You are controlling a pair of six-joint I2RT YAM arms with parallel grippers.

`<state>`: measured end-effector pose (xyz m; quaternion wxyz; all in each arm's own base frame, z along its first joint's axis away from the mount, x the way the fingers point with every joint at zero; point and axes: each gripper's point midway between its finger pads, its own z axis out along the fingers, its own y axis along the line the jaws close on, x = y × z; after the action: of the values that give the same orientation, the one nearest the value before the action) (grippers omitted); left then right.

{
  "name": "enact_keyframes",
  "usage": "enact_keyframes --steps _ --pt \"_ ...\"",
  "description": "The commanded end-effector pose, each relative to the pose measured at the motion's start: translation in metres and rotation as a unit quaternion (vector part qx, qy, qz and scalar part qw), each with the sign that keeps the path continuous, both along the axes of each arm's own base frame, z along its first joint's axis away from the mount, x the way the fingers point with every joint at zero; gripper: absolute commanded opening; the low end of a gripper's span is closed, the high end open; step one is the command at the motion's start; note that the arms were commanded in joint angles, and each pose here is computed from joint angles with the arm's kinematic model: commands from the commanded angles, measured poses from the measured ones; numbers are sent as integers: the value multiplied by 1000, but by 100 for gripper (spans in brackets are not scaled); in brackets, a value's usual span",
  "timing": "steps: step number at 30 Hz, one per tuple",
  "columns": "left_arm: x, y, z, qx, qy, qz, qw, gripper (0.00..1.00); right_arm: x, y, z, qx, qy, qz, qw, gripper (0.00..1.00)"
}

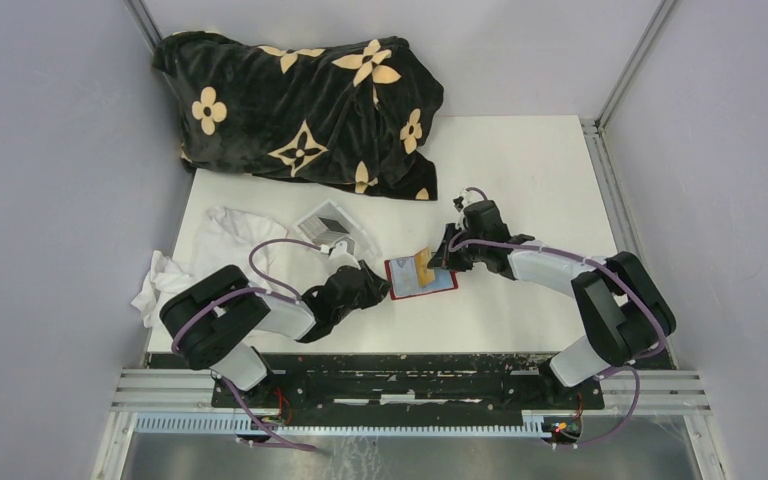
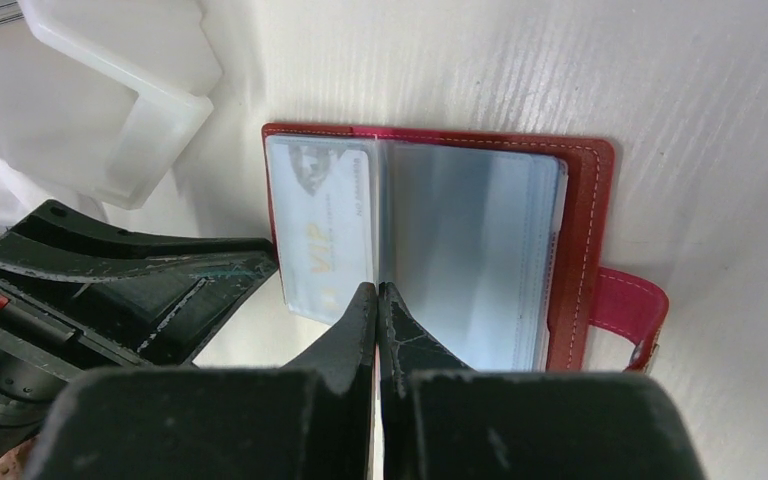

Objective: Put the credit cards into the card holder
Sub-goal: Insert the credit card into the card holder.

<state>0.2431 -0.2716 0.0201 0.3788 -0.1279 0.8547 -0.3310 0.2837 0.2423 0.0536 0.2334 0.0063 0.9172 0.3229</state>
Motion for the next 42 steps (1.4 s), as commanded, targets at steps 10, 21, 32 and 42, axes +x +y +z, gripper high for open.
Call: enact_keyframes --steps 10,21,32,42 --pt "6 -4 0 20 -16 -11 1000 22 -1 1 -7 30 13 -3 999 1" --pt "5 -1 -6 30 -11 -9 999 19 -8 -4 -18 51 34 -11 998 1" --pt "4 3 -10 45 -4 -7 999 17 -11 -12 -19 63 42 -19 997 1" --pt "3 0 -16 50 5 -13 999 15 -14 -11 -21 78 47 -21 996 1"
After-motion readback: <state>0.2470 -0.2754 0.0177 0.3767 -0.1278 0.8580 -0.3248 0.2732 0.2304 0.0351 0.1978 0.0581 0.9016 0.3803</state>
